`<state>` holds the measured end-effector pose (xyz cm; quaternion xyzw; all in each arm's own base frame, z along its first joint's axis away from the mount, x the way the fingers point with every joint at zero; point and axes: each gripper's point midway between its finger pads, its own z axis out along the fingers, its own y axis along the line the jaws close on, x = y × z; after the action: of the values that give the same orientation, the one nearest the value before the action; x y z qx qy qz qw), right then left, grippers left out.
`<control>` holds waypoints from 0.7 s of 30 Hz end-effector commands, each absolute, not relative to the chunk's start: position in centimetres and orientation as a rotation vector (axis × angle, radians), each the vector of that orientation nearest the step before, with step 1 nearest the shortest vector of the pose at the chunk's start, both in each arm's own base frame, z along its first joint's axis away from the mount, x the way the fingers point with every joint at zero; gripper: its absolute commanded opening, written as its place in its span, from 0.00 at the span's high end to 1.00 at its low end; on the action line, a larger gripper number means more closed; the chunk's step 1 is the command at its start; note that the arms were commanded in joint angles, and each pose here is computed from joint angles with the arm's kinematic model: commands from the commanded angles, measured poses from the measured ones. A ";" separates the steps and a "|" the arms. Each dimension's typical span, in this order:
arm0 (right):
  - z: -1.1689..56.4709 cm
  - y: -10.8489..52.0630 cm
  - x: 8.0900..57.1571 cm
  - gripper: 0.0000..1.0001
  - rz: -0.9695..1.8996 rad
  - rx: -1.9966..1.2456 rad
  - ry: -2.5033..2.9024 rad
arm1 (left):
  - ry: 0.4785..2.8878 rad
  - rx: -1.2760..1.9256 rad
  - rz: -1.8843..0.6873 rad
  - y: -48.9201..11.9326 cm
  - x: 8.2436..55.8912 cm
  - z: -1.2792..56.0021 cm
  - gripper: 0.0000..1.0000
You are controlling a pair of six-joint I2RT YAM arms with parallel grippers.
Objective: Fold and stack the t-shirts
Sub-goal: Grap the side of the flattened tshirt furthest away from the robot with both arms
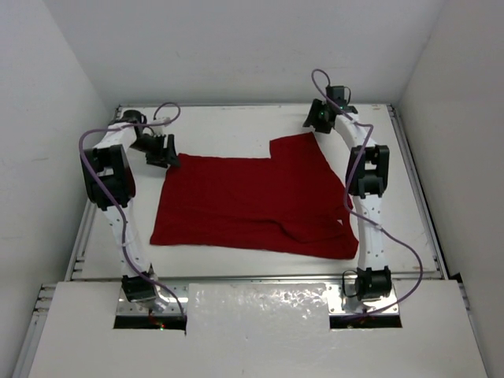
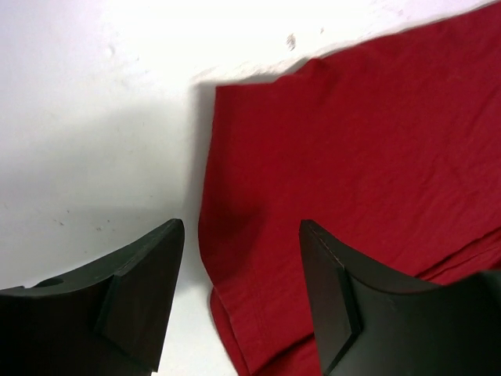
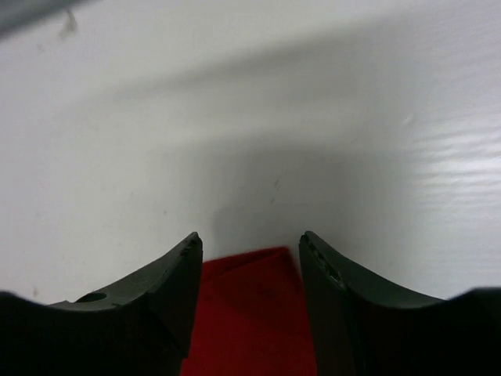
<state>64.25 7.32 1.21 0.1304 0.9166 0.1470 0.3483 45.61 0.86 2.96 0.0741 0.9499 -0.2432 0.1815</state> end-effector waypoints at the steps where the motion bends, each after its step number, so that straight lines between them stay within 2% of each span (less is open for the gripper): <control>1: -2.3 11.2 61.5 0.48 0.325 0.238 2.495 | 2.618 0.202 -0.699 0.8 46.0 4.6 0.41; 4: -2.9 9.4 60.0 0.53 0.229 0.278 2.517 | 2.617 0.206 -0.680 0.8 46.2 4.3 0.41; 8: -2.2 6.8 59.5 0.44 0.076 0.234 2.541 | 2.612 0.215 -0.655 0.8 46.8 3.9 0.41; 12: -0.4 6.2 60.1 0.48 0.037 0.181 2.504 | 2.611 0.234 -0.647 0.2 47.5 3.6 0.41; 13: -0.3 6.2 60.0 0.51 0.037 0.170 2.506 | 2.613 0.238 -0.650 0.0 47.6 3.5 0.41; 14: -0.7 6.5 59.5 0.60 0.047 0.156 2.522 | 2.624 0.254 -0.650 -0.4 47.7 3.0 0.41; 17: -1.3 7.4 58.7 0.78 0.107 0.120 2.538 | 2.635 0.265 -0.634 -0.9 48.0 2.1 0.41; 18: -2.1 7.5 58.0 0.89 0.121 0.116 2.559 | 2.633 0.258 -0.627 -0.9 48.2 2.0 0.41; 19: -1.7 7.7 58.0 0.95 0.138 0.117 2.550 | 2.619 0.259 -0.609 -0.8 48.6 2.0 0.41; 20: -1.8 7.9 57.8 1.00 0.150 0.118 2.546 | 2.605 0.260 -0.605 -0.8 49.0 2.3 0.47; 21: -1.6 7.9 57.7 1.00 0.157 0.116 2.540 | 2.595 0.261 -0.607 -0.9 49.1 2.4 0.51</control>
<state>60.03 7.59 -0.48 0.0574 0.9416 0.0530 0.3275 47.25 -0.64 2.39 0.0882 0.9477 -0.2298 0.2032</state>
